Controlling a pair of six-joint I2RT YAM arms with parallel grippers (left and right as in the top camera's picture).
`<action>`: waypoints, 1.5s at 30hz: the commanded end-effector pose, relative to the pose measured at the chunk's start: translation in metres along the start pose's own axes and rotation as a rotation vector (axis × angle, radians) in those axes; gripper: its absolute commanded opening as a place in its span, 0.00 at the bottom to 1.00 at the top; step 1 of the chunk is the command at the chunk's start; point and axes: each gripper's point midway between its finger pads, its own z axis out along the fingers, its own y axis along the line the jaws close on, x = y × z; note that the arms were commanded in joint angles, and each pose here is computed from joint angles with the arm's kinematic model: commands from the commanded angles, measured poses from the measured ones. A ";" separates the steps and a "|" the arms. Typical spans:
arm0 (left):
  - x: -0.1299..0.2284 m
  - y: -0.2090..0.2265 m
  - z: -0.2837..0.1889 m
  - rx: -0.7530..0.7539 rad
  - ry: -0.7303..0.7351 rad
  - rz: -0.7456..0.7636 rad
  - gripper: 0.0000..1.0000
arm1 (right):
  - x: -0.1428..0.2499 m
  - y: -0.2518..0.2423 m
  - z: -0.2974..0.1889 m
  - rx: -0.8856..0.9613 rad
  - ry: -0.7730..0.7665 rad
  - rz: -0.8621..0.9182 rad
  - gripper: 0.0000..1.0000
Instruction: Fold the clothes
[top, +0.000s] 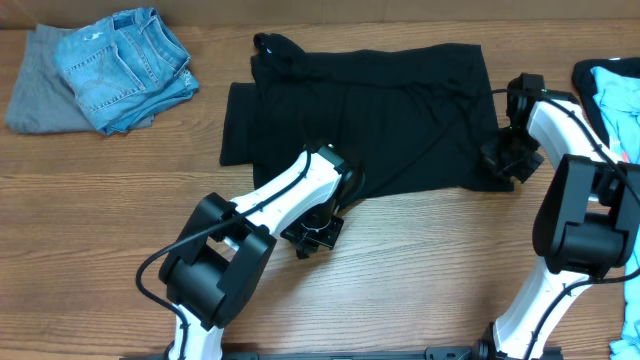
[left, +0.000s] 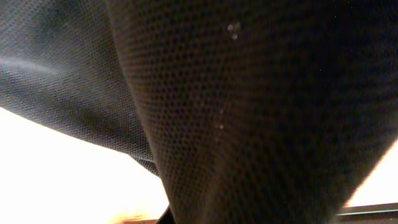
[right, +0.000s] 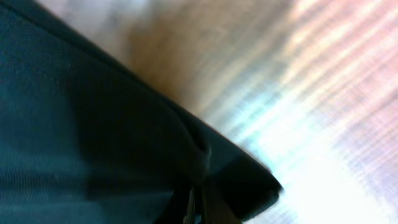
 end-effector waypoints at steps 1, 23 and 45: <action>0.005 0.006 -0.025 0.000 -0.082 -0.016 0.04 | -0.016 -0.012 -0.045 -0.030 -0.075 0.107 0.04; 0.041 0.016 -0.038 -0.029 -0.003 -0.075 0.05 | 0.055 -0.083 -0.107 0.124 0.034 0.235 0.04; 0.065 0.021 -0.073 -0.091 -0.188 -0.125 0.06 | 0.091 -0.114 -0.138 0.039 -0.071 0.248 0.04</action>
